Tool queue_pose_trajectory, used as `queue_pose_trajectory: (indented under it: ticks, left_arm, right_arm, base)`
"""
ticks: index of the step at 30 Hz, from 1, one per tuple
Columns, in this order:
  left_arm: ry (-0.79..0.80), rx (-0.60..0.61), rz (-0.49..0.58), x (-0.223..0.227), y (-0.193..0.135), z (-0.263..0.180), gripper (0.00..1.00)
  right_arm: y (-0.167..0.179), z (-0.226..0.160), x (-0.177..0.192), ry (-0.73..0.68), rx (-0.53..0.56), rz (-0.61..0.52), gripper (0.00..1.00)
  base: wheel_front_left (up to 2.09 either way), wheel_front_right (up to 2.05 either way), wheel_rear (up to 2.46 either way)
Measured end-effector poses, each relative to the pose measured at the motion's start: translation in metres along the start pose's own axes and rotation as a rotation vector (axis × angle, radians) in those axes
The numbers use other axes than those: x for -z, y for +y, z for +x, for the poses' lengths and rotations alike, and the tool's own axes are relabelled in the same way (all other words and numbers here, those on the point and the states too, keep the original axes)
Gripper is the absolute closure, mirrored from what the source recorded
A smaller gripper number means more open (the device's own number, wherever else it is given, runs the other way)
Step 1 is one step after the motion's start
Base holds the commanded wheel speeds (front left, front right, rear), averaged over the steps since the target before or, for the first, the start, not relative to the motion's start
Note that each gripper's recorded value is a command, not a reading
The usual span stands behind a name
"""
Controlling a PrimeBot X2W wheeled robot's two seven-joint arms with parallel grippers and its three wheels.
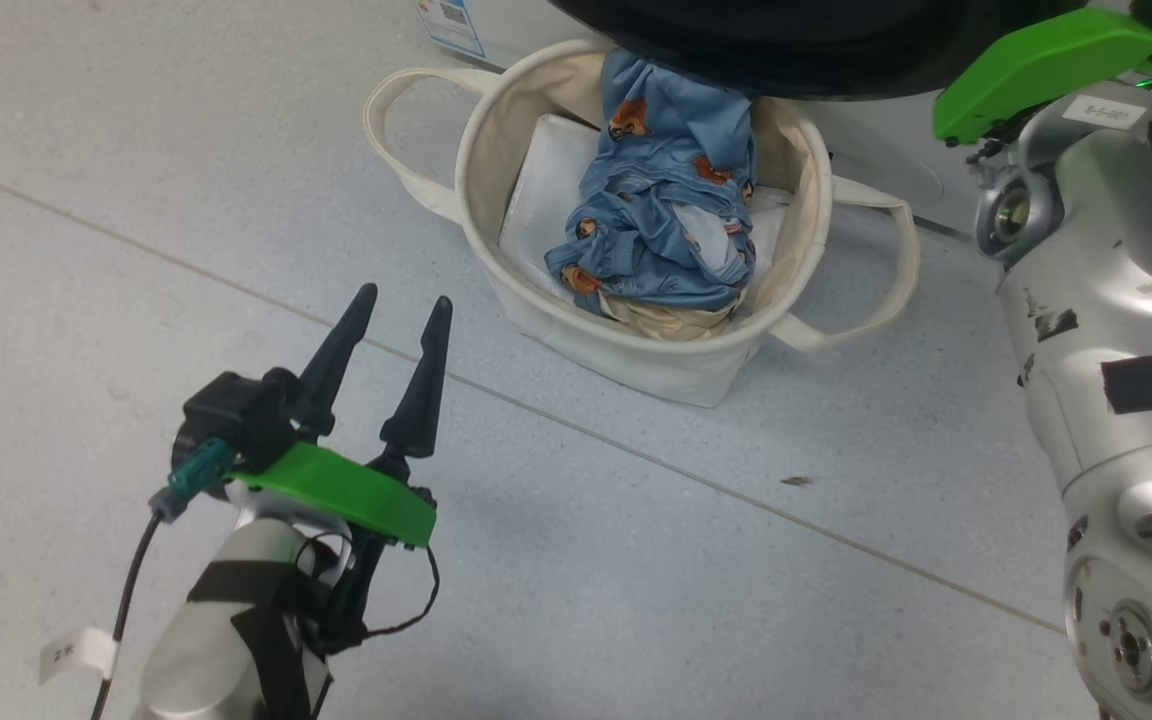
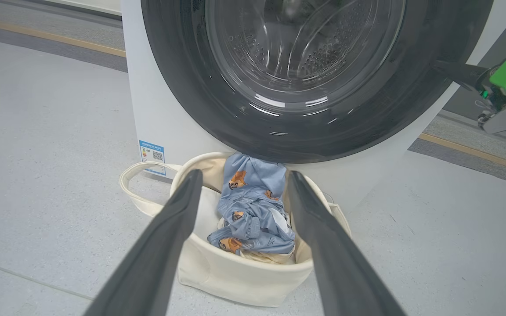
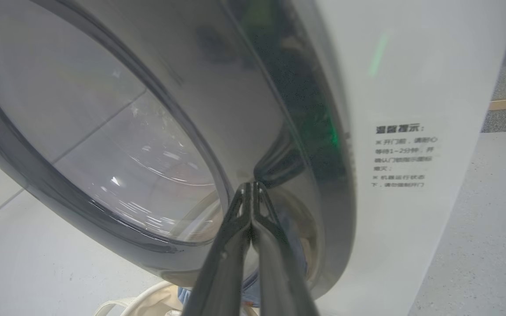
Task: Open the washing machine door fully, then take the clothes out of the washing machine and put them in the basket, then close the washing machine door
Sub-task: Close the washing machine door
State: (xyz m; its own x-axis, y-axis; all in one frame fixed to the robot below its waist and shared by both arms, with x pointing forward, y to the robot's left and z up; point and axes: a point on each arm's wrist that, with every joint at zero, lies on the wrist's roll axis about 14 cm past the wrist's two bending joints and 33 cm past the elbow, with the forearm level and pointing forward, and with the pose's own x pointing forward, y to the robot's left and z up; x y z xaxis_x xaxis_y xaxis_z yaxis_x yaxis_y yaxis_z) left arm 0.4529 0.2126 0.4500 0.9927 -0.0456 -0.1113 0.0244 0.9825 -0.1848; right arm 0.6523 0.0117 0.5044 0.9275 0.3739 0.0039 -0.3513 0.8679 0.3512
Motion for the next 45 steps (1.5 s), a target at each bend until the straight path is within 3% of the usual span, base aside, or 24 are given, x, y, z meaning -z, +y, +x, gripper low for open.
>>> queue_pose_trajectory:
  ticks: [19, 20, 21, 30, 38, 45]
  left_arm:
    - [0.012, 0.003, -0.001, 0.005, -0.001, 0.002, 0.0]
    - [0.009, 0.004, -0.001, 0.004, -0.001, 0.001, 0.0]
    - [0.007, 0.006, -0.001, 0.003, -0.002, 0.001, 0.0]
    - [-0.027, 0.0, 0.028, -0.017, 0.007, -0.007, 0.0]
    - [-0.079, -0.077, 0.061, -0.048, 0.054, -0.035, 0.0]
    - [-0.103, -0.06, 0.071, -0.067, 0.064, -0.04, 0.0]
  right_arm:
    - [-0.018, 0.004, -0.008, -0.02, 0.053, -0.038, 1.0]
    - [-0.018, 0.003, -0.01, -0.026, 0.055, -0.039, 0.9]
    - [-0.018, 0.003, -0.013, -0.03, 0.055, -0.041, 0.0]
    - [-0.005, -0.019, -0.04, -0.06, 0.021, -0.098, 0.0]
    - [0.004, -0.086, -0.049, -0.09, -0.009, -0.114, 0.0]
    - [-0.005, -0.153, -0.078, -0.187, 0.024, -0.119, 0.0]
  base:
    - [0.0, 0.0, 0.0]
    - [0.0, 0.0, 0.0]
    - [0.0, 0.0, 0.0]
    - [0.0, 0.0, 0.0]
    - [0.0, 0.0, 0.0]
    - [0.0, 0.0, 0.0]
